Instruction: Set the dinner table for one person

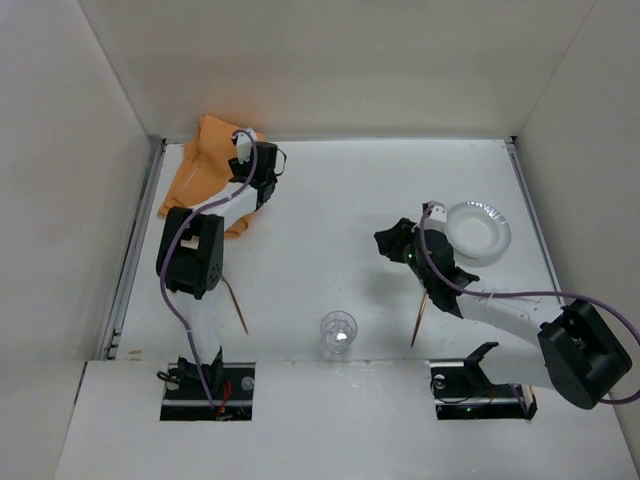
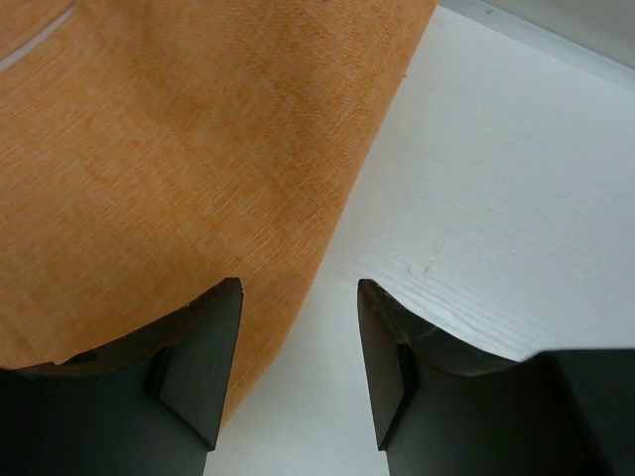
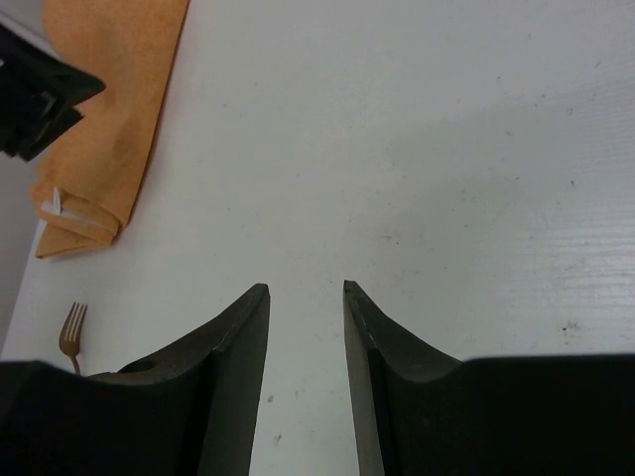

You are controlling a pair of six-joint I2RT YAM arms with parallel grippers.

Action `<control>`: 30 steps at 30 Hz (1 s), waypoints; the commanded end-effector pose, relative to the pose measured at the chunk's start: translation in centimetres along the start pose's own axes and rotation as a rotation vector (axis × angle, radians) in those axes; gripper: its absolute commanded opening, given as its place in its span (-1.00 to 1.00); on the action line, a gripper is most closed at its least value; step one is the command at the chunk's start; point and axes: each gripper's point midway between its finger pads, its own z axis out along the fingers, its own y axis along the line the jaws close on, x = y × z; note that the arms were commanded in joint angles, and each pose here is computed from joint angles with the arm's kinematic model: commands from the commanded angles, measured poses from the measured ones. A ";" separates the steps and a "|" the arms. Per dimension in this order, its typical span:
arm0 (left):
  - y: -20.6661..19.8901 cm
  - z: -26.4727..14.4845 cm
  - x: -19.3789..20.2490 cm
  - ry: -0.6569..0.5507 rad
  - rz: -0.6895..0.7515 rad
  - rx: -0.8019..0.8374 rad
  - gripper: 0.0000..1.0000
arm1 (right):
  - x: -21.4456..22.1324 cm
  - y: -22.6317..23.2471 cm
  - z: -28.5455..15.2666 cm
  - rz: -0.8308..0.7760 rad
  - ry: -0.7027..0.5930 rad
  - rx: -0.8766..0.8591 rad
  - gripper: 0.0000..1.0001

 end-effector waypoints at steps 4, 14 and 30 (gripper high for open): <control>-1.8 2.9 -0.6 0.029 0.151 -0.013 -0.07 | -2.3 3.3 0.0 -0.007 -0.067 -0.095 -0.15; -1.9 6.7 0.4 0.044 0.224 -0.047 -0.27 | -2.4 4.3 -0.4 -0.009 -0.078 -0.128 -0.10; 0.0 8.9 3.1 0.098 0.323 -0.113 -0.52 | -1.8 3.0 0.3 -0.026 -0.058 -0.085 -0.02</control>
